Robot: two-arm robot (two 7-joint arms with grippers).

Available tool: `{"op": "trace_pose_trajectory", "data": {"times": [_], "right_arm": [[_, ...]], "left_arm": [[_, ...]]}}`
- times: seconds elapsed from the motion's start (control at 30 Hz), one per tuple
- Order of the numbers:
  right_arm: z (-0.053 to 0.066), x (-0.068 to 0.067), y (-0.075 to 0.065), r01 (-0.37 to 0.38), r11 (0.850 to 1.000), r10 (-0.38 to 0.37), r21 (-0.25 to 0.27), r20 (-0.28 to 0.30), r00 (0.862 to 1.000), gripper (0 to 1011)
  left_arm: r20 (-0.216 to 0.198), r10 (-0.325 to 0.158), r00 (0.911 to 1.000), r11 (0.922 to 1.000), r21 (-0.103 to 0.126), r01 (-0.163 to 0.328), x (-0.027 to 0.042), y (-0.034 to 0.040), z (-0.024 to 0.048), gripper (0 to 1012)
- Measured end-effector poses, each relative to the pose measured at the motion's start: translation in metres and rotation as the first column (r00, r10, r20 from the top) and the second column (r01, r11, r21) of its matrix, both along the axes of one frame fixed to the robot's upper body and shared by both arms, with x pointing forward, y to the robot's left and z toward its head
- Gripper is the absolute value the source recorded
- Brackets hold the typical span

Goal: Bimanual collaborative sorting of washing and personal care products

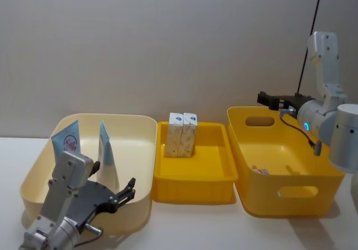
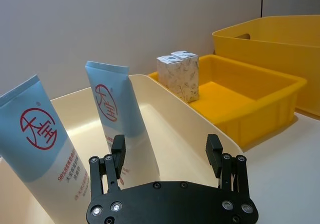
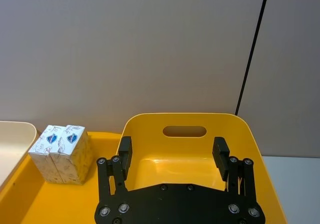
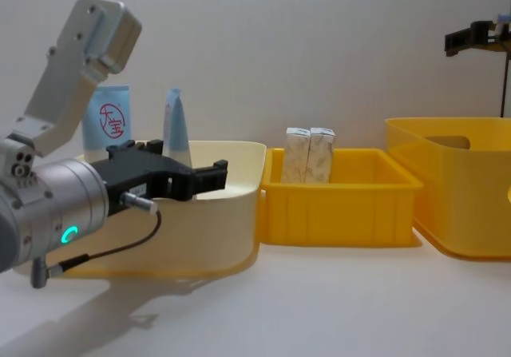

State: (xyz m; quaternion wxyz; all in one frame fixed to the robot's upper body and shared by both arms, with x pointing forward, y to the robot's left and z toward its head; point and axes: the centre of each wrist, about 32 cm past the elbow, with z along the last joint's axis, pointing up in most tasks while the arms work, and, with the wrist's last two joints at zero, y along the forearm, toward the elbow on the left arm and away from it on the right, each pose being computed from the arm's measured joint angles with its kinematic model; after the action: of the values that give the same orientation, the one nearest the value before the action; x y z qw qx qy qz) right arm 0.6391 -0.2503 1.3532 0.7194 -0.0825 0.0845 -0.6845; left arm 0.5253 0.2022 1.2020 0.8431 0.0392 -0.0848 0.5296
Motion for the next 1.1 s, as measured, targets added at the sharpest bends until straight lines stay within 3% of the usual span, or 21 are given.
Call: {"op": "trace_pose_trajectory", "data": {"times": [0.43,0.83,1.1], "right_arm": [[0.0,0.0,0.0,0.0,1.0,0.0,0.0,0.0,1.0,1001],[0.0,0.0,0.0,0.0,1.0,0.0,0.0,0.0,1.0,1001],[0.0,0.0,0.0,0.0,1.0,0.0,0.0,0.0,1.0,1001]], "left_arm": [[-0.009,-0.004,1.0,1.0,-0.006,0.003,0.0118,0.003,0.006,1003],[-0.052,-0.01,0.9986,0.999,-0.043,0.007,0.0271,0.0073,0.0042,1003],[-0.064,-0.009,0.9979,0.9988,-0.048,0.006,0.0344,0.0092,0.0102,1003]]}}
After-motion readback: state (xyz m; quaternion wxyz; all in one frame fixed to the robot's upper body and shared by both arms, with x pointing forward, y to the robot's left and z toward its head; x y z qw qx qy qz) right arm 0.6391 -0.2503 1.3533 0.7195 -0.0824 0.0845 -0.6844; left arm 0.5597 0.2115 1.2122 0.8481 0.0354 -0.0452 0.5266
